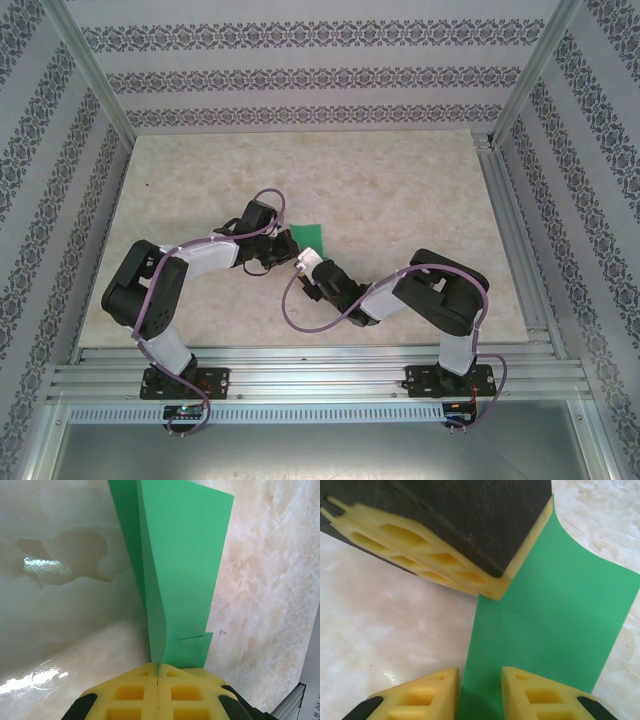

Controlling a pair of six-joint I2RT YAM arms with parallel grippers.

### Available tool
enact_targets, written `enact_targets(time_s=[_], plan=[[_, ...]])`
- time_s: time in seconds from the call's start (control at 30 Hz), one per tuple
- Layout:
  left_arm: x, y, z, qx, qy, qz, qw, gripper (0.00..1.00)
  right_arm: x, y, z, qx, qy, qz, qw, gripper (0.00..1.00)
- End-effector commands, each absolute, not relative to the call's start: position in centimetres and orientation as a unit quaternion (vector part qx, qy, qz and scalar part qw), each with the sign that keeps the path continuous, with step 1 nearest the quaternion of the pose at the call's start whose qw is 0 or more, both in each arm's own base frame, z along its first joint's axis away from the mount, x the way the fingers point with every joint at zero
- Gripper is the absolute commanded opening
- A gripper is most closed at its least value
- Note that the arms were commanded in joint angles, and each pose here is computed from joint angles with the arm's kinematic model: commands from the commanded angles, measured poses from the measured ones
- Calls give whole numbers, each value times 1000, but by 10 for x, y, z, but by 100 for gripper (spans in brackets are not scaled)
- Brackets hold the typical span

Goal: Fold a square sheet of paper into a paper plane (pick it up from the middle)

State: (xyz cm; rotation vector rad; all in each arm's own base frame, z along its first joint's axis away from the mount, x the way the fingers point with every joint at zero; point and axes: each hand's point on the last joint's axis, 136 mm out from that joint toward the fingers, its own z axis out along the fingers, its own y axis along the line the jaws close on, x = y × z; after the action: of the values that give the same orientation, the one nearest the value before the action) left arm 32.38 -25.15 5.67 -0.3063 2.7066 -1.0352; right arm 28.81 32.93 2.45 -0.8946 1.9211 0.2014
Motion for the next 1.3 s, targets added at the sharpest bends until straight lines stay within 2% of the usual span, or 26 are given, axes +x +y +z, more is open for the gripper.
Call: enact_targets(time_s=[0.0, 0.27, 0.63, 0.8, 1.1, 1.27], plan=[[322, -260, 73, -100, 917, -369, 114, 5, 295, 334, 33, -347, 787, 83, 503, 28], [322, -259, 70, -102, 918, -365, 112, 5, 301, 339, 44, -328, 782, 97, 521, 28], [324, -259, 72, -103, 918, -365, 116, 13, 299, 340, 44, -309, 787, 148, 514, 10], [328, -256, 79, -105, 916, -365, 128, 25, 297, 335, 41, -279, 795, 197, 501, 2], [336, -236, 90, -113, 915, -348, 168, 54, 299, 323, 56, -190, 801, 313, 473, 0], [336, -234, 92, -102, 914, -348, 182, 59, 304, 317, 65, -130, 801, 378, 447, 0]])
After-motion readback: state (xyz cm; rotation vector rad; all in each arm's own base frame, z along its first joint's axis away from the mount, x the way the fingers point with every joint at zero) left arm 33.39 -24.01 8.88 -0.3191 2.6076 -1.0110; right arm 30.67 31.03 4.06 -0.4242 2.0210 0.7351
